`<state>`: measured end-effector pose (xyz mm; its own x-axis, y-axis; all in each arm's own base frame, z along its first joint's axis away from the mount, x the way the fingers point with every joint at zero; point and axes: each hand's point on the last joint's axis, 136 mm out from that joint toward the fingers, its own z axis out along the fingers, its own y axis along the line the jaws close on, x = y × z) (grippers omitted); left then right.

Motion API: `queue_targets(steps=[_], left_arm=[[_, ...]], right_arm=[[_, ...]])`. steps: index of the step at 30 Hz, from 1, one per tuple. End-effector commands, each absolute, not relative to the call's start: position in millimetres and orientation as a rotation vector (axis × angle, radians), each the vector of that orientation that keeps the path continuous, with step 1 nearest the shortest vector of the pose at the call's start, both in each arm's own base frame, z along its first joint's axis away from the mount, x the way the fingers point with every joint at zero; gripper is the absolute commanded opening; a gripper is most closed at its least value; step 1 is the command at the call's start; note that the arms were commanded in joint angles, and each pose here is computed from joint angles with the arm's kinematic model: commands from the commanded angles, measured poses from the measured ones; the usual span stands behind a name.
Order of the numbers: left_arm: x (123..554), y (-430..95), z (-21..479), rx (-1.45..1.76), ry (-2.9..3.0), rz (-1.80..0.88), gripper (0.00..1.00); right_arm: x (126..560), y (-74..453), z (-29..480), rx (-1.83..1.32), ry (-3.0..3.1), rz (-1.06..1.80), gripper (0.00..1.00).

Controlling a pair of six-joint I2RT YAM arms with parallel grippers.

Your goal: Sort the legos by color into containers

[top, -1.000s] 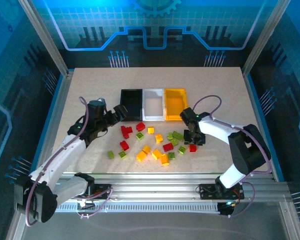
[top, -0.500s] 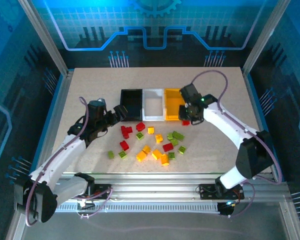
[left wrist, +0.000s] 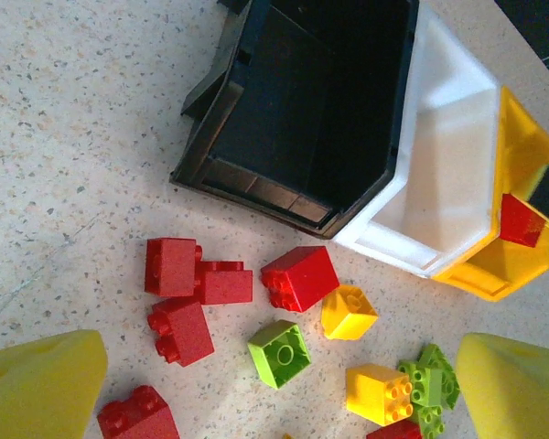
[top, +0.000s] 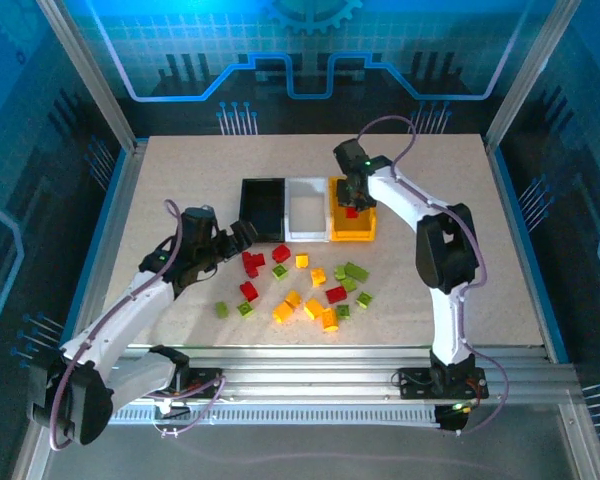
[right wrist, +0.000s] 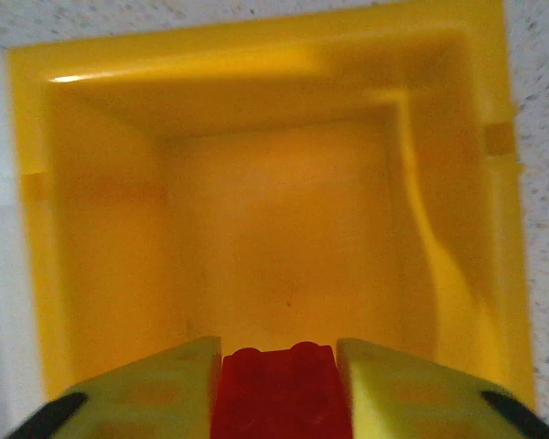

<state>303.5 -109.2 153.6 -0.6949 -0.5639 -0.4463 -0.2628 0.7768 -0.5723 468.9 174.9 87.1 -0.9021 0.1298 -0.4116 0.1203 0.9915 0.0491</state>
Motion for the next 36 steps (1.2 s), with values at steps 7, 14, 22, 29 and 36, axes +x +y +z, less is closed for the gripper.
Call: queue_targets(steps=[7,14,22,29,36], left_arm=[[299.8,-138.9,145.2,-0.403,2.455,-0.552,0.99],[293.3,-224.0,137.5,0.025,2.548,-0.488,0.96],[287.6,-297.8,87.7,0.295,2.662,-0.34,0.87],[287.8,-300.4,47.0,0.23,2.762,-0.279,0.82],[297.0,-301.1,33.5,0.165,2.761,-0.268,0.77]], right_arm=[[474.3,173.3,119.6,0.221,2.631,0.086,0.65],[438.7,162.2,135.6,0.263,2.606,0.152,0.64],[391.9,127.4,132.3,0.347,2.602,0.194,0.64],[373.1,106.2,128.8,0.397,2.588,0.224,0.65],[370.2,98.2,136.2,0.397,2.556,0.237,0.65]])
